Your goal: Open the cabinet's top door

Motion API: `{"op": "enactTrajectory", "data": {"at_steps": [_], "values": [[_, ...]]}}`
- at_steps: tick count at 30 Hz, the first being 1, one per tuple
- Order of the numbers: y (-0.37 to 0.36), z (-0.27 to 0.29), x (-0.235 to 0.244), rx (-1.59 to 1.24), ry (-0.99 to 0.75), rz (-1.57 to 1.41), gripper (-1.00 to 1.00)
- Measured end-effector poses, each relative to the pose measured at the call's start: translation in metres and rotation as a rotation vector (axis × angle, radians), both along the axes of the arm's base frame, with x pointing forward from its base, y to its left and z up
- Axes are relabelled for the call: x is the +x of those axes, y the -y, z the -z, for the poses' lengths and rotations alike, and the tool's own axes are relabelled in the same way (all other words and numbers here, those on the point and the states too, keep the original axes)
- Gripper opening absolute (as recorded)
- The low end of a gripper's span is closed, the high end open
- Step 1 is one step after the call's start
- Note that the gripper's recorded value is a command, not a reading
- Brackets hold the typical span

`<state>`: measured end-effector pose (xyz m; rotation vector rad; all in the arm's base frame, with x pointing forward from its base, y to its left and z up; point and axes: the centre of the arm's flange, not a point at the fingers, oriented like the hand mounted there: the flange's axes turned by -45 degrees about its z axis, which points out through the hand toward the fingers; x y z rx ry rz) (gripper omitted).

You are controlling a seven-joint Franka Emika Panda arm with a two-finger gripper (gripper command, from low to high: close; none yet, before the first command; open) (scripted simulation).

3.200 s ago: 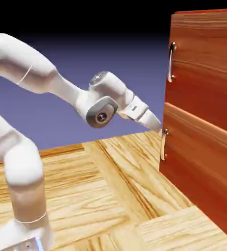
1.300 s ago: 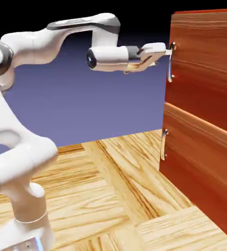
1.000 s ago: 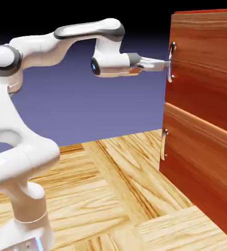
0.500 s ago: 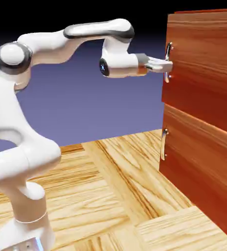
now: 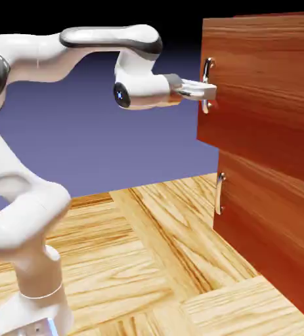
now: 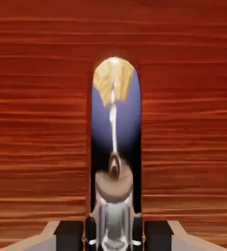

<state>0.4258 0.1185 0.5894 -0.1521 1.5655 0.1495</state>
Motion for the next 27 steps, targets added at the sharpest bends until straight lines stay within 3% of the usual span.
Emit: {"op": "enactTrajectory", "data": {"at_steps": [27], "values": [[0.136,0.000,-0.167,0.001,-0.001,-0.413,-1.00]]}}
